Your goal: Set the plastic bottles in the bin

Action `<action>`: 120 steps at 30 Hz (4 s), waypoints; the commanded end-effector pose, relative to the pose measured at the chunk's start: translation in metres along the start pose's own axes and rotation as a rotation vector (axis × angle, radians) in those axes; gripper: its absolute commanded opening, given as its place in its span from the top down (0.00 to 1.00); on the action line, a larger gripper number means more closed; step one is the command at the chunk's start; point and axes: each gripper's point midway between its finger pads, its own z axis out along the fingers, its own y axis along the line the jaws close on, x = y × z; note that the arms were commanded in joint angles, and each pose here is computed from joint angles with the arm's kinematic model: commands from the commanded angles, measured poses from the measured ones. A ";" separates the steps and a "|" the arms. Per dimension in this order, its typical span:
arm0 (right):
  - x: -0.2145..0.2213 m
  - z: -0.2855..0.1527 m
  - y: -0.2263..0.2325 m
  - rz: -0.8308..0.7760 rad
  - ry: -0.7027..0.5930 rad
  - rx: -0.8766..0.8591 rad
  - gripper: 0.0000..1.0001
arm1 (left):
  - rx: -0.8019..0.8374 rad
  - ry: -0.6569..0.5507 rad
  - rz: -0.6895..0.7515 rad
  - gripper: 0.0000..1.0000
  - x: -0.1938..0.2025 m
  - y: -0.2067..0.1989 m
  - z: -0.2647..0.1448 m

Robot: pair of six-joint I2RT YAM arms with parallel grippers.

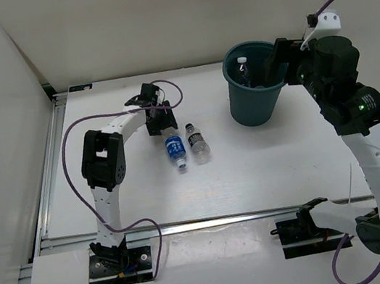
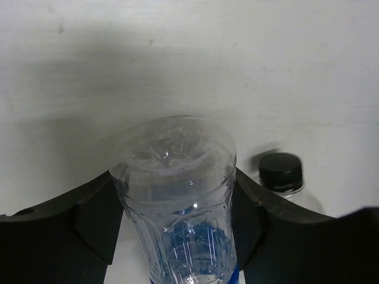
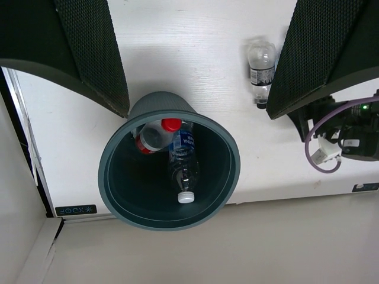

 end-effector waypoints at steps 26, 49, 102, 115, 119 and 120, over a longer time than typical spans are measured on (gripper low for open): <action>-0.032 -0.058 -0.066 0.137 -0.199 0.267 0.00 | 0.760 -1.112 -0.163 0.47 -0.270 -0.234 -0.331; -0.040 -0.143 -0.048 0.176 -0.200 0.085 0.00 | 0.866 -1.154 0.196 0.00 -0.176 -0.364 -0.281; 0.393 0.168 0.207 -0.024 1.007 -0.577 0.00 | -0.334 -0.677 -0.136 0.00 0.129 0.133 -0.394; 0.382 0.129 0.199 -0.109 1.087 -0.562 0.63 | -0.325 -0.815 -0.243 0.00 0.139 0.164 -0.428; 0.266 0.134 0.212 -0.173 0.787 -0.579 0.65 | -0.332 -0.836 -0.218 0.00 0.135 0.164 -0.421; 0.234 0.138 0.210 -0.178 0.708 -0.559 0.65 | -0.341 -0.833 -0.196 0.00 0.134 0.163 -0.414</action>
